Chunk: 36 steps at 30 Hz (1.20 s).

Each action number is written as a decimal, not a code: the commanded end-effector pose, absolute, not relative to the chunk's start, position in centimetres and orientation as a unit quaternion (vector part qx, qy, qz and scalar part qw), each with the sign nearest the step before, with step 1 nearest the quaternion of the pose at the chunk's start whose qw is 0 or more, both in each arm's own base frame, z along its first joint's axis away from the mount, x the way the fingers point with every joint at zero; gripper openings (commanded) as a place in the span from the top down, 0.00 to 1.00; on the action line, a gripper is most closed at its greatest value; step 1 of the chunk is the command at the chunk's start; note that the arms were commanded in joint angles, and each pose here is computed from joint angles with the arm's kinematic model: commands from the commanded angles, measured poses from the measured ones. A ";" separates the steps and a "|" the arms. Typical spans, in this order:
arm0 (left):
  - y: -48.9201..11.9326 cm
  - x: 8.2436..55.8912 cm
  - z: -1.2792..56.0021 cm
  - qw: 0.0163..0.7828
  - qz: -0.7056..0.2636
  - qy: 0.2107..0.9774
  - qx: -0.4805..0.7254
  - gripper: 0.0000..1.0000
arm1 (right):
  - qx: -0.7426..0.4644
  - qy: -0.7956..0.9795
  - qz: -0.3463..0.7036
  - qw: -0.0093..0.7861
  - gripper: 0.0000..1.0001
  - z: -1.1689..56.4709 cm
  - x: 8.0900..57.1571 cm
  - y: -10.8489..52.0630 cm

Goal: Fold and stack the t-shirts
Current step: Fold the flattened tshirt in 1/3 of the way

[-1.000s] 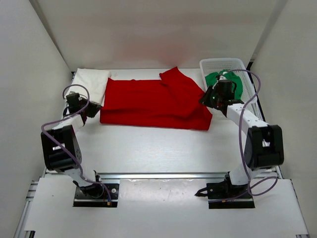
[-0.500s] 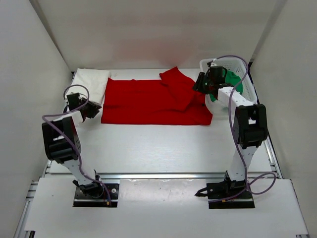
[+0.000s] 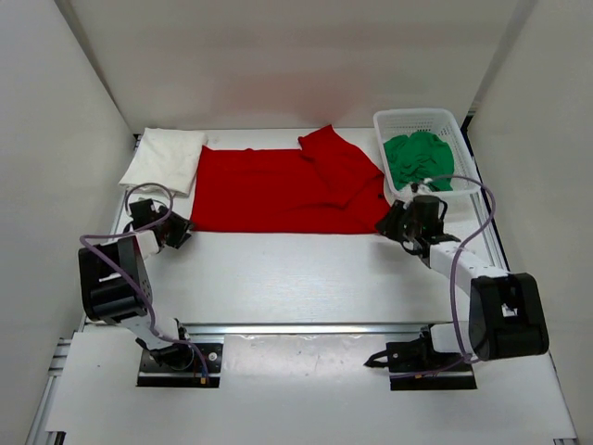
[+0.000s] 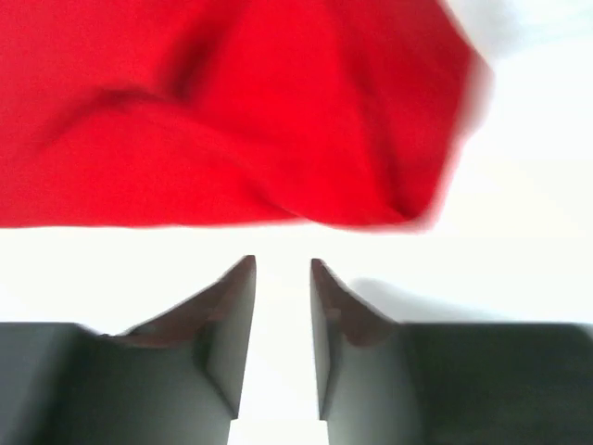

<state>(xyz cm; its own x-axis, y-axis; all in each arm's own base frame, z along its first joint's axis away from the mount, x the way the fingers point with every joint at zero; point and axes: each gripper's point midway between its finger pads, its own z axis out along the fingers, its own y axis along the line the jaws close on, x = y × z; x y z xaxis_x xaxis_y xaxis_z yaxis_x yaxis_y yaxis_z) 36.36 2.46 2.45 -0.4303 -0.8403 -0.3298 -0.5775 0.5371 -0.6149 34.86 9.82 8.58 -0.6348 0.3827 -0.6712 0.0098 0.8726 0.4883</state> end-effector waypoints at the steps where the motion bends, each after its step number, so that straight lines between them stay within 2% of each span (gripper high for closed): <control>1: 2.3 36.7 1.8 0.306 -0.212 0.821 -0.432 0.47 | 0.152 0.860 0.220 0.435 0.70 7.9 34.9 7.4; 4: 2.0 37.0 1.4 0.298 -0.226 0.820 -0.433 0.52 | 0.169 0.864 0.213 0.423 0.60 6.3 35.1 6.3; 8: 2.5 37.5 1.2 0.303 -0.211 0.822 -0.433 0.71 | 0.191 0.866 0.204 0.415 0.54 4.9 36.3 4.9; 11: 2.1 38.4 1.3 0.307 -0.217 0.822 -0.428 0.92 | 0.192 0.871 0.203 0.405 0.57 4.1 37.6 4.9; 12: 2.0 38.9 1.6 0.309 -0.219 0.824 -0.422 1.00 | 0.190 0.868 0.202 0.411 0.67 4.2 38.3 4.8; 14: 2.2 39.4 1.5 0.309 -0.206 0.827 -0.422 1.00 | 0.188 0.867 0.205 0.414 0.83 4.6 39.5 5.1; 17: 2.7 40.2 2.0 0.318 -0.193 0.830 -0.415 1.00 | 0.185 0.865 0.210 0.417 1.00 4.6 40.1 5.4; 21: 3.6 40.2 2.4 0.325 -0.170 0.837 -0.407 1.00 | 0.197 0.862 0.204 0.421 1.00 5.0 38.8 4.9; 29: 6.1 36.7 1.6 0.291 -0.158 0.836 -0.437 1.00 | 0.225 0.868 0.202 0.394 1.00 2.6 31.8 4.7; 36: 6.1 29.8 1.6 0.265 -0.151 0.832 -0.464 1.00 | 0.238 0.872 0.225 0.363 1.00 1.5 25.3 5.4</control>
